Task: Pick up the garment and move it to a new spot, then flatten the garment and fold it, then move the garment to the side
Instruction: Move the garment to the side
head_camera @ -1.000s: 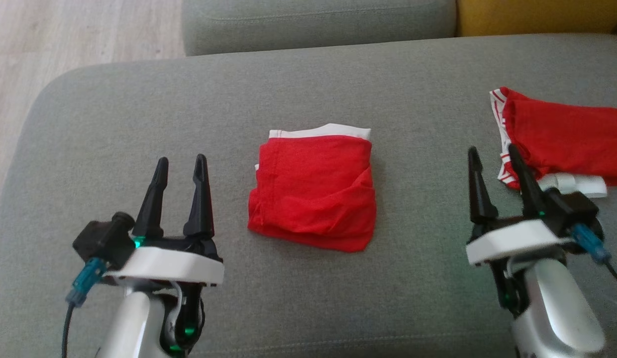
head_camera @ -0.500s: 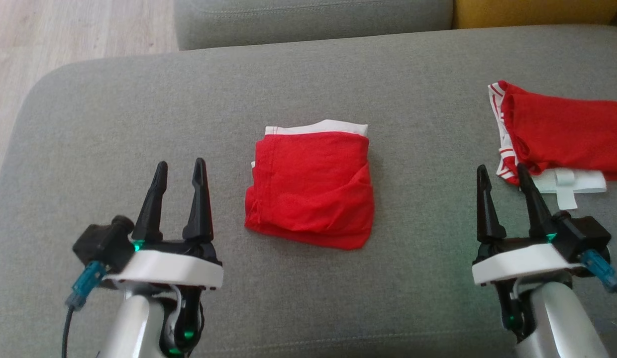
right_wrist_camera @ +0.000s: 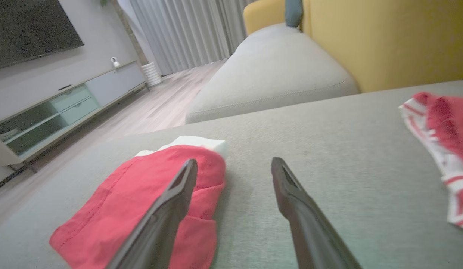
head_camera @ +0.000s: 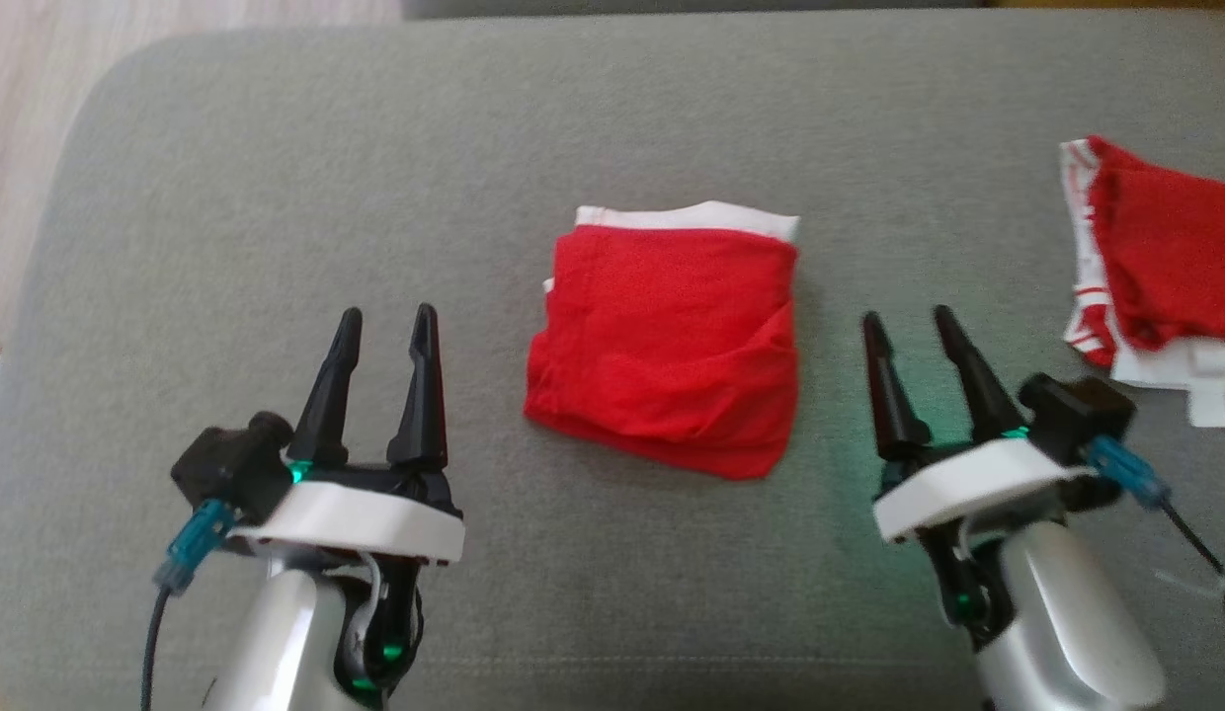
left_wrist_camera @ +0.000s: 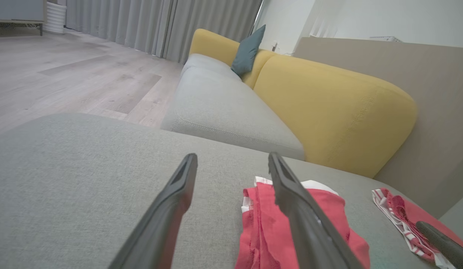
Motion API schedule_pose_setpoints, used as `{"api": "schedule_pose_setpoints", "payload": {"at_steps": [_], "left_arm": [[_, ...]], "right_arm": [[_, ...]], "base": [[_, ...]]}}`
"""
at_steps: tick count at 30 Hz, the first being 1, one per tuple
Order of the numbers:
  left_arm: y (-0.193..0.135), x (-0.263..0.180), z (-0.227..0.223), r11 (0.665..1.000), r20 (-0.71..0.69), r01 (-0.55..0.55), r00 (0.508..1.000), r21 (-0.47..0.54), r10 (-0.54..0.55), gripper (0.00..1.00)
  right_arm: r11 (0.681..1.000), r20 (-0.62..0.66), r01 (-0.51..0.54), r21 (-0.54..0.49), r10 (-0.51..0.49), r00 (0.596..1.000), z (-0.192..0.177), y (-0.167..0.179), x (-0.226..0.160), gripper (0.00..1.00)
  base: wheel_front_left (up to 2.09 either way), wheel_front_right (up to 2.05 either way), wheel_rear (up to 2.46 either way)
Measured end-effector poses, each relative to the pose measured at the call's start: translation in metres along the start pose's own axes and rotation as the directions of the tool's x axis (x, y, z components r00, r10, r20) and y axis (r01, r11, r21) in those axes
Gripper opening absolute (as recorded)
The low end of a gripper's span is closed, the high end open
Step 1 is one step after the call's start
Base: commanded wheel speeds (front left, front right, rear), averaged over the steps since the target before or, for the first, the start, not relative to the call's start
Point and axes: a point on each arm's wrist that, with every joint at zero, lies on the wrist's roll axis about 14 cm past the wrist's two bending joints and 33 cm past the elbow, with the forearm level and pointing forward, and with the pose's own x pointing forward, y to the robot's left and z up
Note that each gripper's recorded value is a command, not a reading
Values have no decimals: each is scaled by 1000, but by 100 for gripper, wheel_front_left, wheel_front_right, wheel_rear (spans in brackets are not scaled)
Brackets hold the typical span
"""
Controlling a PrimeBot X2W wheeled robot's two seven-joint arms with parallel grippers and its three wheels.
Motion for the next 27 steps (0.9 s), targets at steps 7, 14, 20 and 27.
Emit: {"api": "schedule_pose_setpoints", "payload": {"at_steps": [7,14,20,27], "left_arm": [[17,0,-2,999,-7,-47,999,14,47,100],[33,-3,-2,996,-10,-90,996,29,90,100],[45,-7,-6,991,-27,-127,991,39,128,100],[46,-2,-7,991,-27,-125,992,41,126,100]], "right_arm": [[990,-151,-84,114,101,983,-40,33,25,100],[982,-295,-93,165,139,945,-80,44,37,100],[982,-353,-106,157,156,922,-98,50,50,100],[987,-348,-162,17,157,924,-95,47,65,0]], "base": [[0,0,0],[0,0,0],[0,0,0],[0,0,0]]}}
